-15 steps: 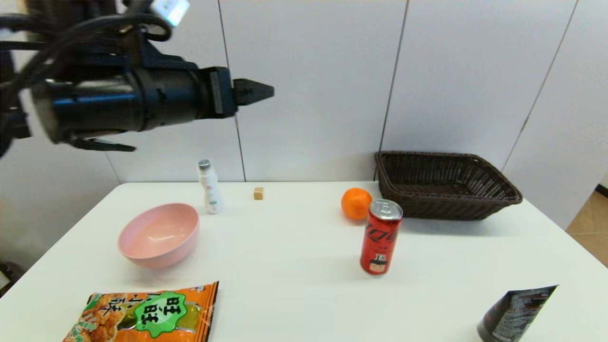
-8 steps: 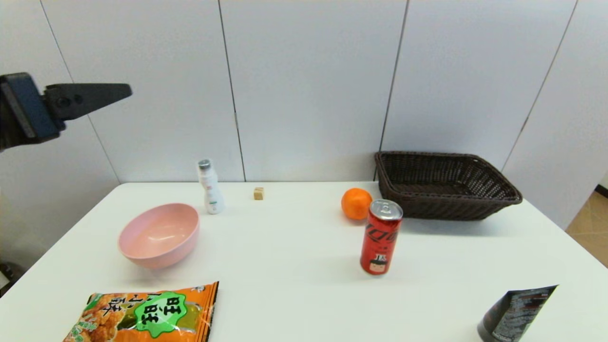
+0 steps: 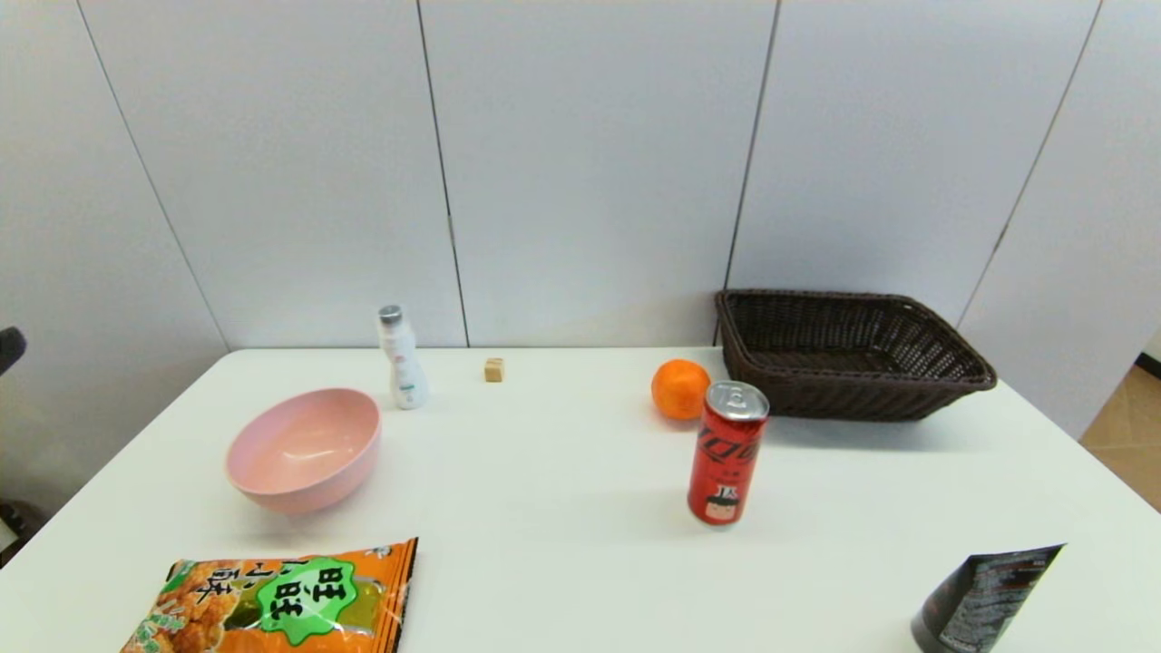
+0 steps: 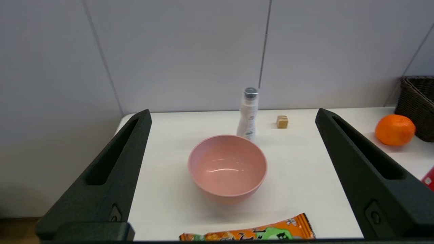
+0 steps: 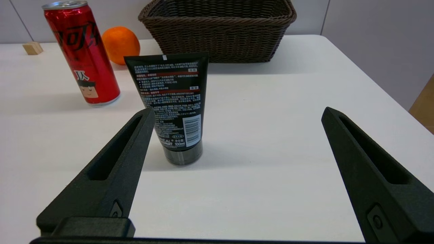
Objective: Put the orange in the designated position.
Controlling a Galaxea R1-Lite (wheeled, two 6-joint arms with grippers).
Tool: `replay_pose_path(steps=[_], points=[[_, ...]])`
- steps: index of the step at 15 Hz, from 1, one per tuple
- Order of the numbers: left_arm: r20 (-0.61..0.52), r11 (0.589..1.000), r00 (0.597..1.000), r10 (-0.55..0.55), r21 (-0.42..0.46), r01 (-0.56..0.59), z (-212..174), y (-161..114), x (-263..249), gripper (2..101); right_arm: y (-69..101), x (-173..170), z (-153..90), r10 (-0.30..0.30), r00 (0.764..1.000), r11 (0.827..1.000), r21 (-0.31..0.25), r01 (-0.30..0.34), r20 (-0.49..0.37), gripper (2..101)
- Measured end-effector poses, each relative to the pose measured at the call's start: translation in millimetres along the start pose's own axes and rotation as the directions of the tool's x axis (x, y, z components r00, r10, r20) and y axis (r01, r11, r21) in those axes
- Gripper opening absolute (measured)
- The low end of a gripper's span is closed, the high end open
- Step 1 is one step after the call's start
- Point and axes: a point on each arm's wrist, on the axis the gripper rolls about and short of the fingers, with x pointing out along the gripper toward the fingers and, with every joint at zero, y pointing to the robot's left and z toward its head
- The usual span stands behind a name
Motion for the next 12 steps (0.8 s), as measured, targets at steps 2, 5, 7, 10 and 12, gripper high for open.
replay_pose_path(steps=[2, 5, 7, 10, 12], points=[[0.044, 1.000, 0.999, 0.029, 0.003, -0.029, -6.6, 0.7, -18.4, 97.8, 0.0, 0.0, 0.0, 0.000, 1.000, 1.000, 0.001, 0.000, 0.000, 97.3], [0.102, 0.999, 0.994, 0.049, 0.002, -0.049, -15.0, 0.0, -39.8, 97.8, 0.0, 0.0, 0.0, 0.000, 1.000, 1.000, 0.001, 0.000, 0.000, 97.3], [0.128, 0.998, 0.990, 0.056, 0.002, -0.057, -20.0, -0.5, -49.2, 97.8, 0.0, 0.0, -0.1, 0.000, 1.000, 1.000, 0.001, 0.000, 0.000, 97.3], [0.142, 0.997, 0.987, 0.071, 0.001, -0.072, -33.1, -1.4, -58.7, 97.8, 0.0, 0.0, -0.1, 0.000, 1.000, 1.000, 0.001, 0.000, 0.000, 97.3], [0.145, 0.996, 0.986, 0.085, 0.002, -0.086, -43.6, -2.2, -63.4, 97.8, 0.0, 0.0, -0.1, -0.001, 1.000, 1.000, 0.001, 0.001, 0.000, 97.3]])
